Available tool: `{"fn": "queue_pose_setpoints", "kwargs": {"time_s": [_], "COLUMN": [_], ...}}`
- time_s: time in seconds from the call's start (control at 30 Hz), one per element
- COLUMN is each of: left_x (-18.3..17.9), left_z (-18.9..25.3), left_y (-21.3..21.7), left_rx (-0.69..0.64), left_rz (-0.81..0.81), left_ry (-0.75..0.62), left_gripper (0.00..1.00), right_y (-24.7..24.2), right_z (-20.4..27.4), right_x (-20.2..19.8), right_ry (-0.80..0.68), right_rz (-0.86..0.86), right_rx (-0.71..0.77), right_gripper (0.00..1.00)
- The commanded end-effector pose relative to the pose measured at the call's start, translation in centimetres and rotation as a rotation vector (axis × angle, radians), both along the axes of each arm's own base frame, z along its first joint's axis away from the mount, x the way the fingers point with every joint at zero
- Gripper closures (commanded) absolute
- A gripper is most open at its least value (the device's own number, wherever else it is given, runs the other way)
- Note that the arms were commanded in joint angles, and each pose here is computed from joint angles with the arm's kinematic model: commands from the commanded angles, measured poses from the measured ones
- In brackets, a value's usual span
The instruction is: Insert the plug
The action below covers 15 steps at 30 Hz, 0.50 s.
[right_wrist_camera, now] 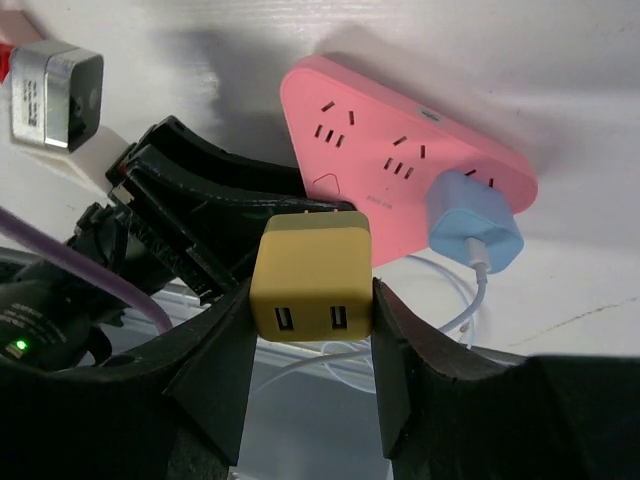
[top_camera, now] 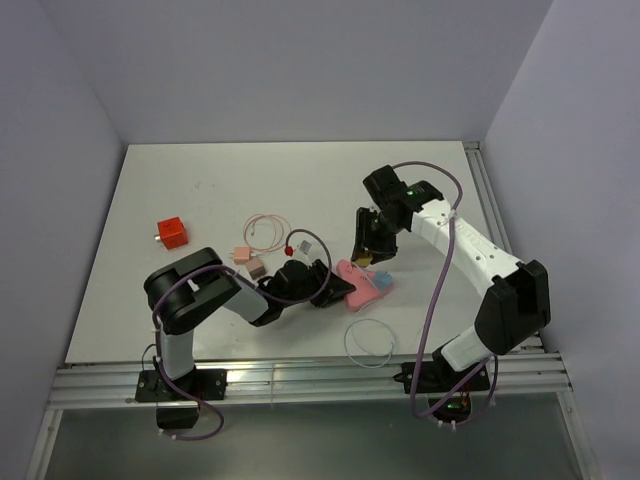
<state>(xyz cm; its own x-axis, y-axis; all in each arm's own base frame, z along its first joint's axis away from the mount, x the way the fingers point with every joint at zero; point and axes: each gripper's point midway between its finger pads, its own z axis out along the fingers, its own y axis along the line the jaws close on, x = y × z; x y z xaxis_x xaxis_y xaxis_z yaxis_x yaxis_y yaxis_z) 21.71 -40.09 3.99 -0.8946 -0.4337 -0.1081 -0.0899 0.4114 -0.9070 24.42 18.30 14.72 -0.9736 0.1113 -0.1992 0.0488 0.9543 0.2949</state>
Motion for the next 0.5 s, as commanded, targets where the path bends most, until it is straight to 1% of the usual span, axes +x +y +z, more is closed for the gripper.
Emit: {"fn": "queue_pose_setpoints", "kwargs": {"time_s": [0.0, 0.13, 0.2, 0.27, 0.33, 0.47], "left_x": [-1.1, -1.4, -1.6, -1.8, -2.1, -2.8], "left_z": [-8.2, -9.2, -9.1, -9.5, -10.0, -10.9], "left_y": [6.4, 6.9, 6.8, 6.9, 6.8, 6.9], "left_rx": [0.333, 0.358, 0.344, 0.36, 0.372, 0.386], "left_rz": [0.099, 0.082, 0.061, 0.036, 0.004, -0.027], "left_ry": [0.028, 0.01, -0.01, -0.025, -0.034, 0.003], "left_gripper": [1.0, 1.0, 1.0, 1.0, 1.0, 1.0], "right_y": [0.4, 1.2, 1.3, 2.5, 2.8, 3.0], "right_z": [0.1, 0.2, -0.4, -0.6, -1.3, -2.4], "right_x": [0.0, 0.8, 0.9, 1.2, 1.6, 2.5], "right_ry": [0.047, 0.035, 0.046, 0.052, 0.064, 0.086], "right_rz": [-0.049, -0.089, -0.107, -0.101, -0.1, -0.094], "right_rx": [0.031, 0.077, 0.083, 0.144, 0.143, 0.122], "right_gripper": [1.0, 1.0, 1.0, 1.0, 1.0, 1.0]}}
